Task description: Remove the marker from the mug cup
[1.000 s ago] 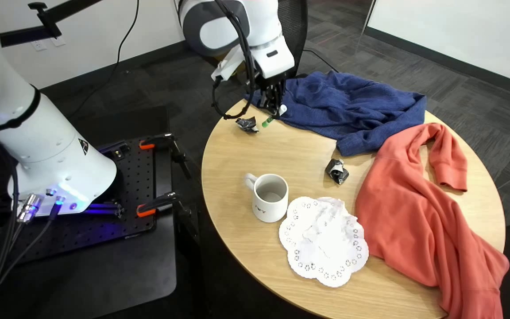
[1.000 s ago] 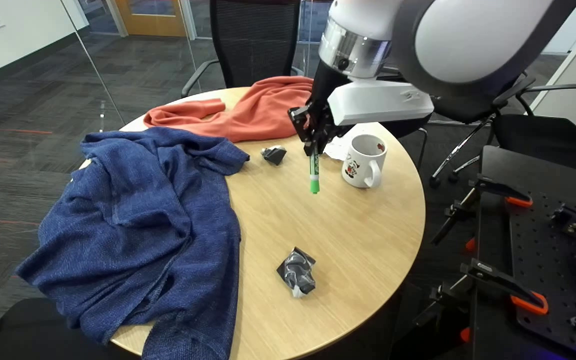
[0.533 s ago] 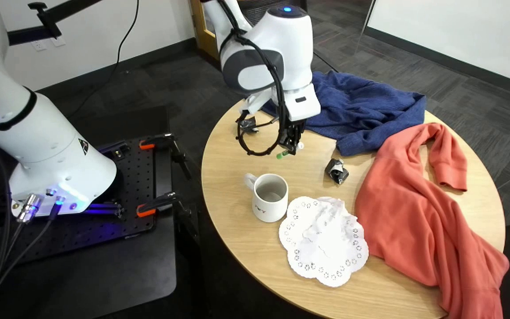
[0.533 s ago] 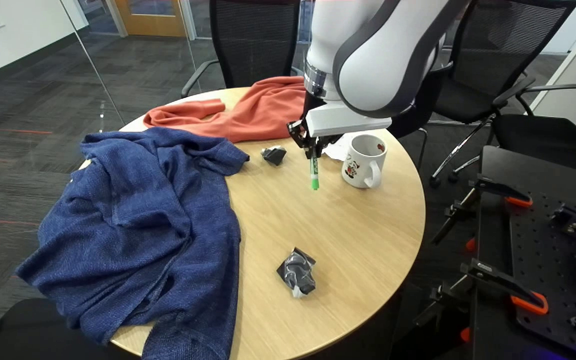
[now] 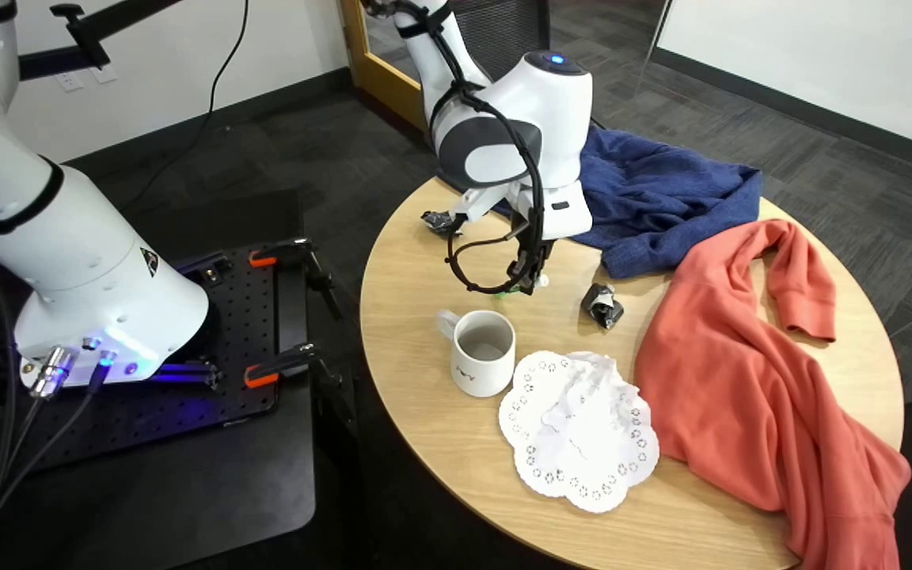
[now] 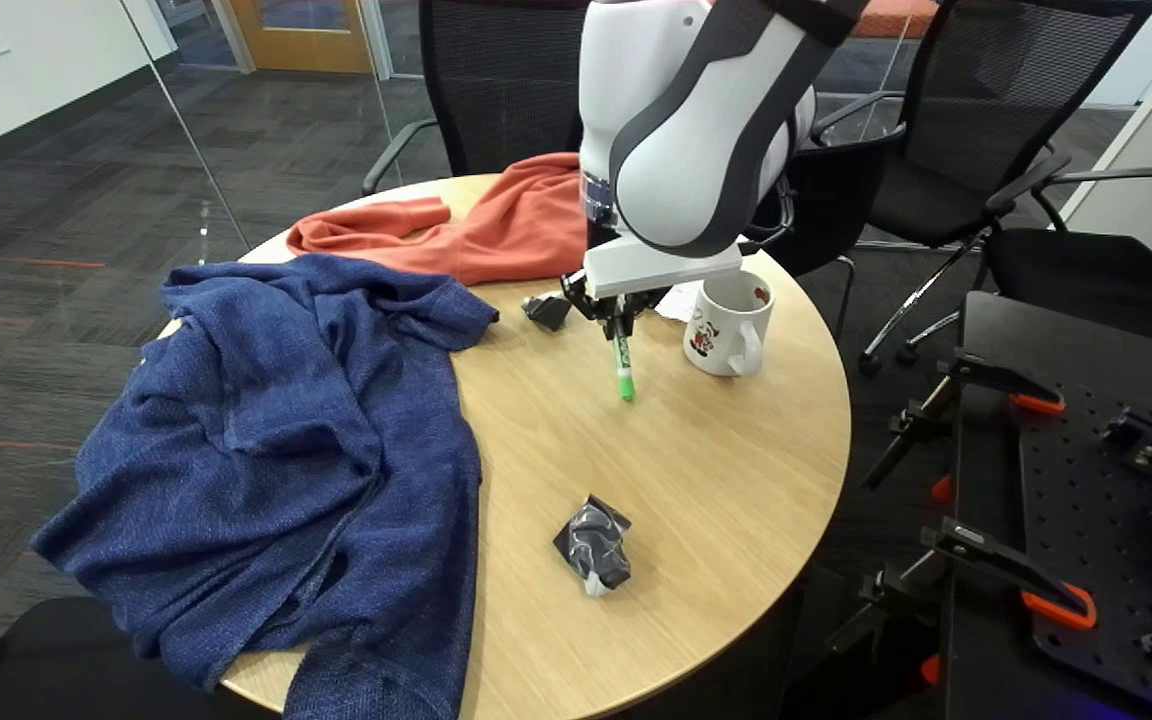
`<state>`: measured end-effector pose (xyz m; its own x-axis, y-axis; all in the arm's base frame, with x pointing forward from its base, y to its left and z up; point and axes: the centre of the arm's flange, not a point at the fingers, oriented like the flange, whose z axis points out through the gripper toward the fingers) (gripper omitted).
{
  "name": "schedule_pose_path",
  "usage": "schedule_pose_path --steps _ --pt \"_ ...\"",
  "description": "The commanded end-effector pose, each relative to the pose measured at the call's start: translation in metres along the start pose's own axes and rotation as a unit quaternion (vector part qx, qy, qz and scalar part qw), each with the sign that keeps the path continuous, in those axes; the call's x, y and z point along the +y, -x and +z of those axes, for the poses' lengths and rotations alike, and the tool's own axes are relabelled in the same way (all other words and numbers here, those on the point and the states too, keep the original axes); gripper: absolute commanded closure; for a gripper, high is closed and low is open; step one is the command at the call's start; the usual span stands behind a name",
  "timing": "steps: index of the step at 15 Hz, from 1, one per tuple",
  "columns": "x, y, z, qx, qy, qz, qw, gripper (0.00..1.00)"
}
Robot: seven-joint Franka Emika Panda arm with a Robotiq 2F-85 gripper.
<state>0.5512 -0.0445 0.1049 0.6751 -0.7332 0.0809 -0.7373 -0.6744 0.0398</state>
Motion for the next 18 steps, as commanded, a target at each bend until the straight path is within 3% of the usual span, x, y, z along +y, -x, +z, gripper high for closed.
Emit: schedule_pose_path --steps 1,6,8,15,16,18 --pt "-0.004 -0.011 0.004 -0.016 0.005 0.001 0.9999 0.49" --pt "0.008 -0.009 -0.014 -0.010 -0.011 0.011 0.9998 0.10" --pt "0.012 -0.009 -0.024 -0.009 -0.020 0.016 0.9996 0.00" --pt "0.023 -0.008 -0.053 -0.016 -0.047 0.006 0.9988 0.00" --pt "0.010 -0.014 -0.037 -0.001 -0.031 0.014 0.9994 0.00" --pt "0.012 -0.012 -0.042 -0.005 -0.037 0.011 0.9993 0.00"
